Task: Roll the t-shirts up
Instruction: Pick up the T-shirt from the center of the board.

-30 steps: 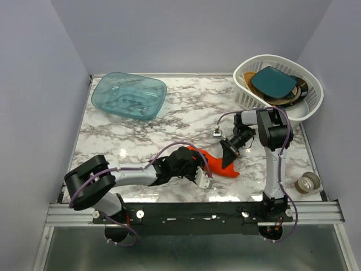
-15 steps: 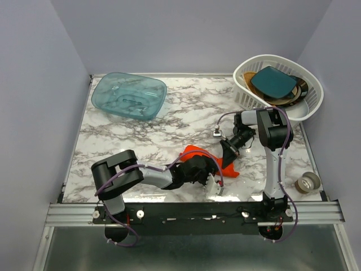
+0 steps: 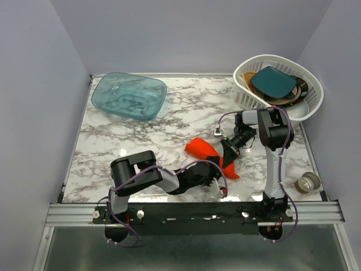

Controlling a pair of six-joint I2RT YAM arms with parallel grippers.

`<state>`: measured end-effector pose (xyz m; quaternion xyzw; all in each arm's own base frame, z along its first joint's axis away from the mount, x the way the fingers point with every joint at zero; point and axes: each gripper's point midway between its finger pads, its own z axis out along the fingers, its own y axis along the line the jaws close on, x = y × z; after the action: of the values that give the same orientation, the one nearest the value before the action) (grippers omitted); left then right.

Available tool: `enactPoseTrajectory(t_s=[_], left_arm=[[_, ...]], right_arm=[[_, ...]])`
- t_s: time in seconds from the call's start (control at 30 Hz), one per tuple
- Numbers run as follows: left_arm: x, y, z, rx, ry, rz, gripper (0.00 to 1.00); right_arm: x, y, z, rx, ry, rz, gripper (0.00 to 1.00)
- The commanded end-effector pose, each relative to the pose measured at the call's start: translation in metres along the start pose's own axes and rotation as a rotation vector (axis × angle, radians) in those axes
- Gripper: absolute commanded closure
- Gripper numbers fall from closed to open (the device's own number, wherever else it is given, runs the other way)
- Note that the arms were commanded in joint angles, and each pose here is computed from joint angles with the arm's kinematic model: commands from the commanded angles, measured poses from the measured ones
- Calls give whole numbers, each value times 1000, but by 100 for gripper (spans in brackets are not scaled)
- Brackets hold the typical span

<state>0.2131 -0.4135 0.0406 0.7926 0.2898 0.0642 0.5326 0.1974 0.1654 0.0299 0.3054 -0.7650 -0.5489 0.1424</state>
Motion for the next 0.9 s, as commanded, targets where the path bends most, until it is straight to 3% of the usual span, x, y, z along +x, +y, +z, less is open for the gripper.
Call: enactPoseTrajectory(t_s=[0.0,0.07,0.27,0.3,0.37,0.4,0.43,0.87], left_arm=[[12,-62,7,219,50,14,40],[7,-61,10,251,42,-31,45],[-8,-73,0,510,7,-243,65],[-7,-75,-6,544,21,-260,75],[-11,-66,-7,570,10,-320,85],[-10,-67,-15,605,22,-343,97],[-7,-61,-17,607,19,-365,100],[-11,-2,-89,726,-14,-702,100]], right_arm=[[22,-5,17,-100,48,142,83],[23,-5,18,-101,52,144,81],[21,-6,16,-95,51,143,45],[21,-5,15,-89,53,138,1],[19,1,13,-78,41,101,0],[14,11,7,-55,16,46,0],[11,16,4,-46,2,9,0],[-8,101,-26,116,-142,-224,0]])
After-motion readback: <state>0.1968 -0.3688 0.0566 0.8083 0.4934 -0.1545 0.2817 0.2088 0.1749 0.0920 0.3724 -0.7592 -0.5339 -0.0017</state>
